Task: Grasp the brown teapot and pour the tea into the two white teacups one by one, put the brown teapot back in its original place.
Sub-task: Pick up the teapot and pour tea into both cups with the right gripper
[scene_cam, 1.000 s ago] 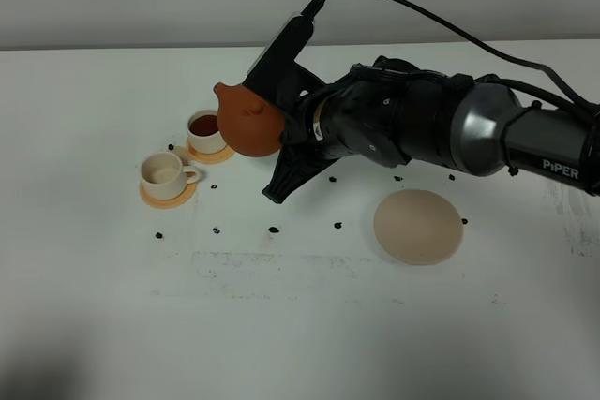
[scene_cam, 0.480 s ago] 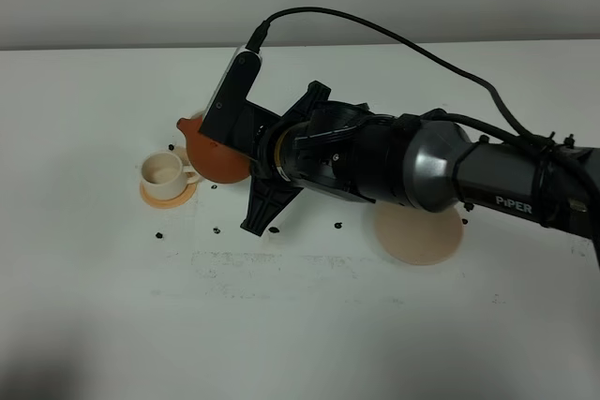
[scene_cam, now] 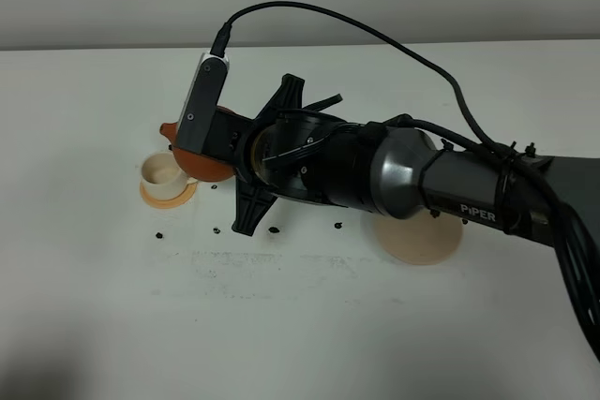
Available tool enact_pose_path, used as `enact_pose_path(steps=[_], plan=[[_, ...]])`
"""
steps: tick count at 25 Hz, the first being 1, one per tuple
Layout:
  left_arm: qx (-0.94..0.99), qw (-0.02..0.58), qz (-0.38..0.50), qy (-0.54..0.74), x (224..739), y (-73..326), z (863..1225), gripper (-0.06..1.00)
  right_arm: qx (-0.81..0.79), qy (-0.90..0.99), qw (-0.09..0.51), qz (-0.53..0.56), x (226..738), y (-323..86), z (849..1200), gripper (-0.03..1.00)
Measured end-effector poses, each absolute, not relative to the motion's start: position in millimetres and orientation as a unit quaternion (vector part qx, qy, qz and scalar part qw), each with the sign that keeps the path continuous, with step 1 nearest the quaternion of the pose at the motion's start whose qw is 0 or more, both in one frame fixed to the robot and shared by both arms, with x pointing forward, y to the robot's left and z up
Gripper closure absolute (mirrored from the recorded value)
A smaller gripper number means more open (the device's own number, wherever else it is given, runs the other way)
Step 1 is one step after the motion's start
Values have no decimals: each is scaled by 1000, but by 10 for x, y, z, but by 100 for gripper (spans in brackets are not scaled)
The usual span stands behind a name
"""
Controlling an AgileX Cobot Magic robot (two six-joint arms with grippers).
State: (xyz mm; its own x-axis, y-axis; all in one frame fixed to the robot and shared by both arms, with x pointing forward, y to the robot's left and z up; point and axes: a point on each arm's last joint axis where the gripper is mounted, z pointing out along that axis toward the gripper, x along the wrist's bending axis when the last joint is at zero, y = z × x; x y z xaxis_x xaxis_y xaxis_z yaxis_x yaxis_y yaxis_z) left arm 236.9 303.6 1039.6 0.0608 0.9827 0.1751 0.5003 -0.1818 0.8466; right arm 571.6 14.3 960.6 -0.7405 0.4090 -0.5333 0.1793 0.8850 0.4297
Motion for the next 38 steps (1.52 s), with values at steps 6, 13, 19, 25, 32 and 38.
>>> enact_pose_path(steps=[6,13,19,25,32,38], plan=[[661,307,393,561,2369,3036,10396,44,166,917,336,134,5822,199,9550,88],[661,307,393,561,2369,3036,10396,44,174,919,342,95,5882,192,9477,88],[661,307,393,561,2369,3036,10396,44,176,919,342,84,5873,214,9472,88],[661,307,393,561,2369,3036,10396,44,182,916,348,74,5847,266,9560,88],[661,307,393,561,2369,3036,10396,44,189,912,357,64,5826,333,9660,88],[661,307,393,561,2369,3036,10396,44,177,918,351,44,5796,421,9500,88]])
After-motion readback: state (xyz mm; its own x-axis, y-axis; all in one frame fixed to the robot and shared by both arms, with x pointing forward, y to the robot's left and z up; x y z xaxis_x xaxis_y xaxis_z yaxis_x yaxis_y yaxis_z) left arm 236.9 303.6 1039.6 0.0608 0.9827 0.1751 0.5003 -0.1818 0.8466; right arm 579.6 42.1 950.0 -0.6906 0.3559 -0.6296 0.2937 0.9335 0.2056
